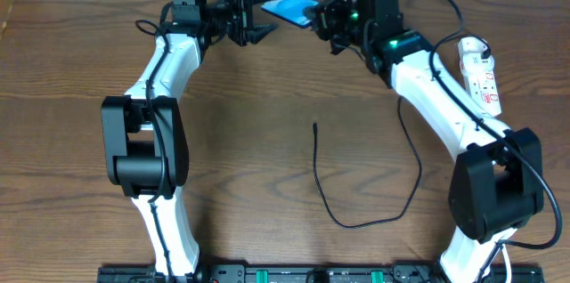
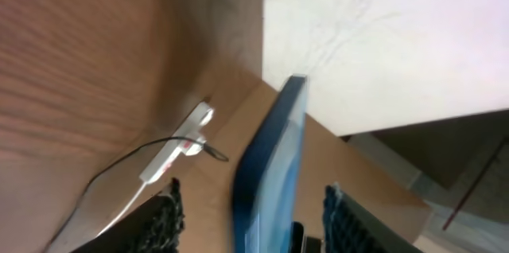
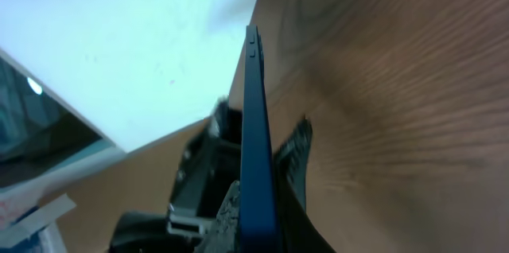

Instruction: Plug charger to phone and switch on socket

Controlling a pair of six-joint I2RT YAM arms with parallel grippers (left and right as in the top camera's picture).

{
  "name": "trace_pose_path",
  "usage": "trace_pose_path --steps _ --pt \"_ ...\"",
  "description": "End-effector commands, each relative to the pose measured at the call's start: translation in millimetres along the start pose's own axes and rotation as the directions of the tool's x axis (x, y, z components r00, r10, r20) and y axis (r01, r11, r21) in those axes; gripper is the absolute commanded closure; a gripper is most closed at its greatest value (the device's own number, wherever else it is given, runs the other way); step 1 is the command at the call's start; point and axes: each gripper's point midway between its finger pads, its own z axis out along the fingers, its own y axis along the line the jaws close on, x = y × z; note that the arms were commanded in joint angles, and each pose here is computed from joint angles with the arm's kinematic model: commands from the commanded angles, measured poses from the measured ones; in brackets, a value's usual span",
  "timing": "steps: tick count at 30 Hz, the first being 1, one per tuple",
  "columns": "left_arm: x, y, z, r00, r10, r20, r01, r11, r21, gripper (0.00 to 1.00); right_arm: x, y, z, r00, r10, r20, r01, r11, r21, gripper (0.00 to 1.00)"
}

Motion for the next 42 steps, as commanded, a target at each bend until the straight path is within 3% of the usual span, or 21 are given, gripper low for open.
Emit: trace_pose_path --steps 1,8,16,18,28,31,35,42 --pt "12 -18 2 1.000 -0.012 0.023 0.011 0.999 0.034 0.50 24 27 -11 1.000 -0.006 -0.030 0.004 0.998 -0.061 0.99" --pt "15 -18 7 0.999 -0.007 0.031 0.006 0.999 0.035 0.71 31 26 -9 0.999 -0.012 -0.040 0.010 0.998 -0.059 0.98" --pt "14 -18 7 0.999 -0.039 0.034 0.038 0.999 0.037 0.87 30 26 -9 0.999 -0.012 -0.038 0.009 0.998 -0.060 0.98" --pt "14 -18 7 0.998 -0.053 0.035 0.052 0.998 0.037 0.92 30 26 -9 0.999 -0.012 -0.038 0.009 0.998 -0.060 0.93" --pt "10 -19 6 0.998 -0.041 0.053 0.039 0.998 0.040 0.92 30 24 -9 0.999 -0.009 -0.039 0.007 0.999 -0.050 0.59" --pt "8 -19 4 0.998 0.023 0.061 -0.025 0.999 0.040 0.93 29 20 -9 0.998 -0.060 -0.034 0.059 0.998 -0.035 0.49" --pt "3 -21 -4 0.980 0.190 0.062 -0.193 0.981 0.037 0.93 16 12 -12 0.986 -0.165 -0.014 0.165 0.986 -0.007 0.46" --pt "10 -23 -30 0.857 0.513 -0.044 -0.508 0.856 0.095 0.93 -21 -13 -27 0.910 -0.414 -0.018 0.414 0.906 0.089 0.42"
